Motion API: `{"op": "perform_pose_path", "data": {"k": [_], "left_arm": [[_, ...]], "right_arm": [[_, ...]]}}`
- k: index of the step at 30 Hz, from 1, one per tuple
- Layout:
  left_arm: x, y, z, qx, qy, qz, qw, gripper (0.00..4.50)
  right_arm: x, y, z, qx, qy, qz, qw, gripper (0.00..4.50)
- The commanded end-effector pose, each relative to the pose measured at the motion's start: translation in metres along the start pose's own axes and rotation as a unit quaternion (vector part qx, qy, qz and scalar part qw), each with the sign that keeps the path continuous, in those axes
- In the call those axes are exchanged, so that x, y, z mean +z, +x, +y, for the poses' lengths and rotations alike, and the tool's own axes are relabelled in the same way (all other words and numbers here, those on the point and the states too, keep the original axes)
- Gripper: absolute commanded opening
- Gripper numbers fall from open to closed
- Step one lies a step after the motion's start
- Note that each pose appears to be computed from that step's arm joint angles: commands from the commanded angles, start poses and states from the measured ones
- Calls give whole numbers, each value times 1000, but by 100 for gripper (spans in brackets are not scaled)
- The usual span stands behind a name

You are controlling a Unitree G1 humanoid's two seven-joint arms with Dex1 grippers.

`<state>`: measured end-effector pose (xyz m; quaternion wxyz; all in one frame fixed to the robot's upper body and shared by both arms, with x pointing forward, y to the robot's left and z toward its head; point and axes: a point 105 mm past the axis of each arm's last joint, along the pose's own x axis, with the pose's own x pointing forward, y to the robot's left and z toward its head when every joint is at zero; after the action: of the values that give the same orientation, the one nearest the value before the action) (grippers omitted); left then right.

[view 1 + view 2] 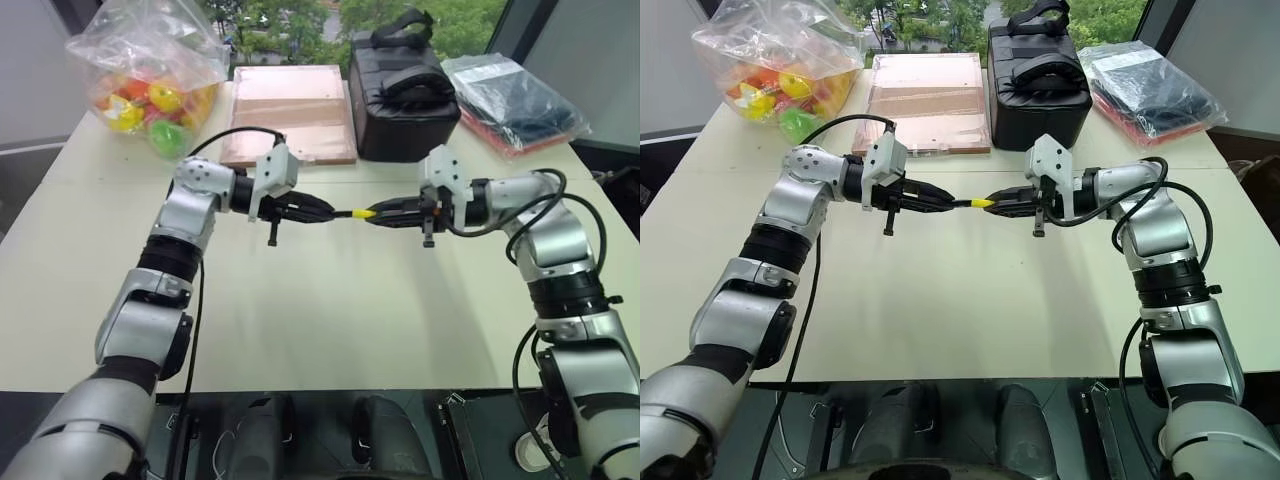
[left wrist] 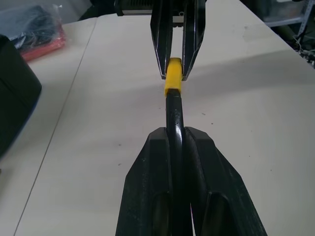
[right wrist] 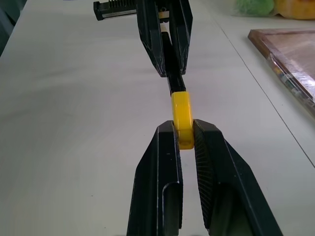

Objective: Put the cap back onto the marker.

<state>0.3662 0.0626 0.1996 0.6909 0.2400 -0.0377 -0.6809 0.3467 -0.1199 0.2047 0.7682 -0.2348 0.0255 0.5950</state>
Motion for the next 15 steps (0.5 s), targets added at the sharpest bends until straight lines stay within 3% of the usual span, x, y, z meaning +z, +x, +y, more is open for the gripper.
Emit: {"op": "perform_pose_path", "data": {"k": [1, 15], "left_arm": [[15, 11, 3, -14, 41, 0, 999, 0], [28, 25, 0, -22, 101, -10, 995, 0]], "right_arm": [[23, 8, 2, 20, -54, -12, 998, 8], [39, 17, 2, 31, -66, -31, 997, 8]]}}
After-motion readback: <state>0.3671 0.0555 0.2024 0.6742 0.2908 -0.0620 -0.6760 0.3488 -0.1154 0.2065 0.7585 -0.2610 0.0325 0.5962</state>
